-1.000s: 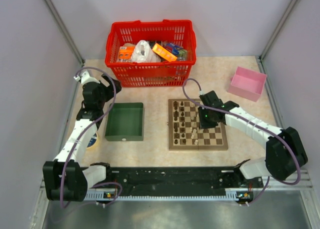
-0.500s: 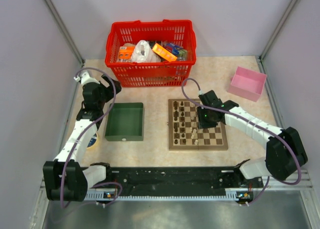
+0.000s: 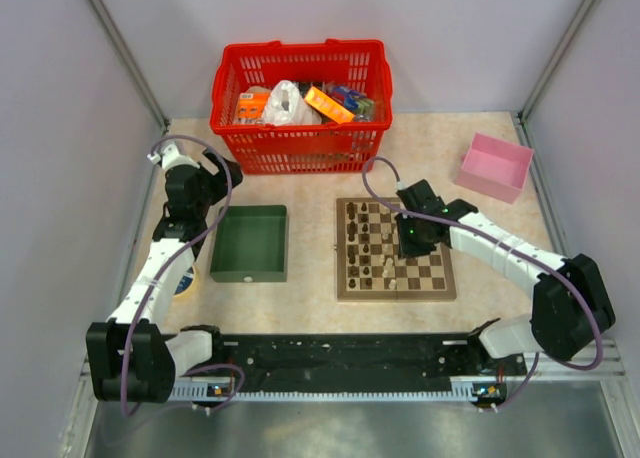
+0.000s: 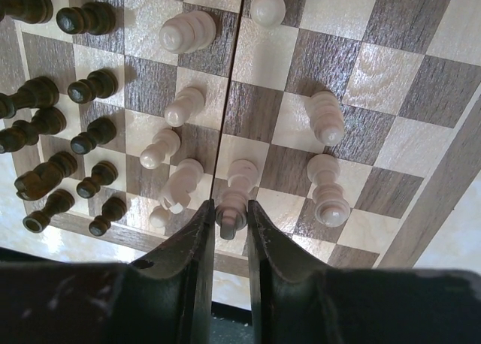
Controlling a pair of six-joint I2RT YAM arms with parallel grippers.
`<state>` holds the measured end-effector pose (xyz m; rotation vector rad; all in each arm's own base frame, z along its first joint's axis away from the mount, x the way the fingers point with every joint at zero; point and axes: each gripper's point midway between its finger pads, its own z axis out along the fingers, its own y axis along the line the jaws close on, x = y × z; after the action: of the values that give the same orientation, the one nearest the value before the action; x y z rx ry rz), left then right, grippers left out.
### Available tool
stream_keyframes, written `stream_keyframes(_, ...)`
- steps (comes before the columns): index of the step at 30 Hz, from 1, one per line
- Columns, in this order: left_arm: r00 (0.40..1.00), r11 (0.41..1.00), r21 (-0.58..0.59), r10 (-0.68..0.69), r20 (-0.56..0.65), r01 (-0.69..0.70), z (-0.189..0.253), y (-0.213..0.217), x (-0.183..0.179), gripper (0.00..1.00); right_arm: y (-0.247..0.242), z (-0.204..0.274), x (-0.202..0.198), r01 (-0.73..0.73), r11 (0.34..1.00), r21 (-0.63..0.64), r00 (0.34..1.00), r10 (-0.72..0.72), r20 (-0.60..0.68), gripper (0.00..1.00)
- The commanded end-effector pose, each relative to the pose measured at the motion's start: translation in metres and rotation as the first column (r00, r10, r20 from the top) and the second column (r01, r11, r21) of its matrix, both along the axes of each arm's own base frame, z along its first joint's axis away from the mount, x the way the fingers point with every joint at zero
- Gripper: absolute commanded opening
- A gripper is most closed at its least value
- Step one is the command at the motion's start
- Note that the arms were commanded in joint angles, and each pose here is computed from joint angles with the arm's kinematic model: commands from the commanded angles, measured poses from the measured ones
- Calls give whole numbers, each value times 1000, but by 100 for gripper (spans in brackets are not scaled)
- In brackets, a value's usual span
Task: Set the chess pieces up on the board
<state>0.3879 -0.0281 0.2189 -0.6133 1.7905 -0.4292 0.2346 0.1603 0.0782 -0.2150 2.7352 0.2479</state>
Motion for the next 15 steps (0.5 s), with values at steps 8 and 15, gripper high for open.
stream_keyframes(8,997,1000,-3,3,80,-3,22,2,0,99,7,82,20,20,997,80,979,-36,201,15)
stream_keyframes(15,996,1000,-2,10,83,-10,24,4,1,99,-30,118,35,132,991,26,938,-133,321,15)
